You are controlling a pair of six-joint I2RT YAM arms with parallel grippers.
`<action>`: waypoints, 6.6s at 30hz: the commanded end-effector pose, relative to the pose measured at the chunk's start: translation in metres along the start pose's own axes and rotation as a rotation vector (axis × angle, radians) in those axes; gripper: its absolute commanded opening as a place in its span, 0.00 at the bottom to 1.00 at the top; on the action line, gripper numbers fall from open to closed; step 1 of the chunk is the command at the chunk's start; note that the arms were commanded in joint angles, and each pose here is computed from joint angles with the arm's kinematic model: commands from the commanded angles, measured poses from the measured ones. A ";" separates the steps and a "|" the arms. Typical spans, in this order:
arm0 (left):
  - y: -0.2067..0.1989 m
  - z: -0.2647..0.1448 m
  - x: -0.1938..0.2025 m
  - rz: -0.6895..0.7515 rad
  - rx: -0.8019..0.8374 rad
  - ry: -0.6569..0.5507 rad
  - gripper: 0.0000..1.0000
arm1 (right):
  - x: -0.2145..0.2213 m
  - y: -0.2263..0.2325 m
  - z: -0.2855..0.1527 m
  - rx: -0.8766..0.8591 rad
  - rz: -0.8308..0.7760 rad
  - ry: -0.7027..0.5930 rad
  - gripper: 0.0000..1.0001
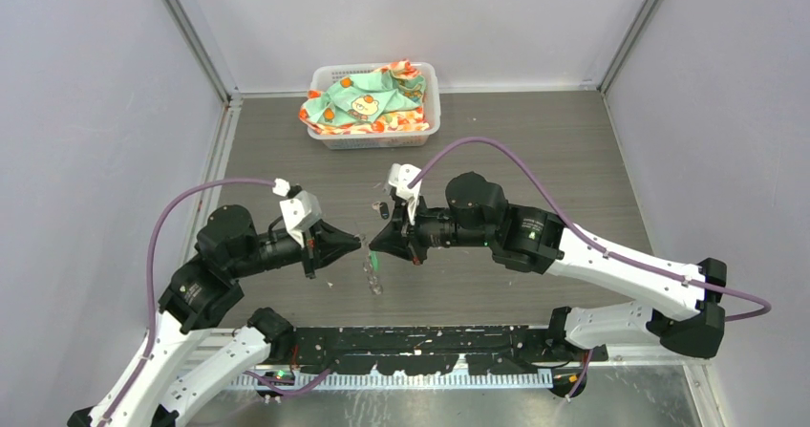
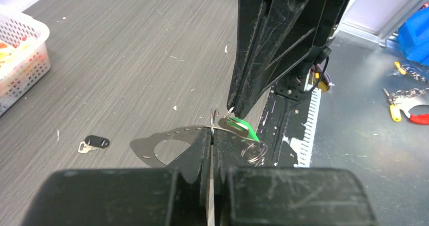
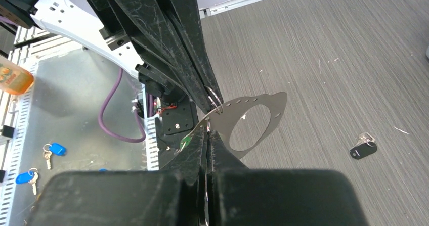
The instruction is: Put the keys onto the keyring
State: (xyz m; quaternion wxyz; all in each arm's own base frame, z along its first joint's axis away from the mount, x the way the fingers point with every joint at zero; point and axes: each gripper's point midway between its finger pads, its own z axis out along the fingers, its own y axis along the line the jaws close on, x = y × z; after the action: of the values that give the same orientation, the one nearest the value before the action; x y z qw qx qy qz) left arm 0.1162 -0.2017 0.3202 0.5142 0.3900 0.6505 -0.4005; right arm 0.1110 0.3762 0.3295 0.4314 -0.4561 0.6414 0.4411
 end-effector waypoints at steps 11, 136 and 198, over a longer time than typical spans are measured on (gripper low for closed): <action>0.004 0.000 -0.006 0.062 -0.012 -0.033 0.00 | -0.039 0.012 0.005 -0.046 0.002 -0.148 0.01; -0.055 -0.013 -0.068 -0.002 0.272 -0.203 0.00 | -0.062 0.045 -0.027 -0.398 0.066 -0.163 0.37; -0.052 -0.007 -0.036 0.128 0.372 0.096 0.25 | -0.036 0.032 -0.027 -0.276 0.055 0.088 0.01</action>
State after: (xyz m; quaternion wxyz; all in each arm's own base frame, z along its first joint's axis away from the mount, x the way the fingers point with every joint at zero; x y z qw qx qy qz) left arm 0.0752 -0.2229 0.3485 0.3975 0.5231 0.5853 -0.4751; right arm 0.0904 0.3635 0.3480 0.3028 -0.4993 0.6386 0.5011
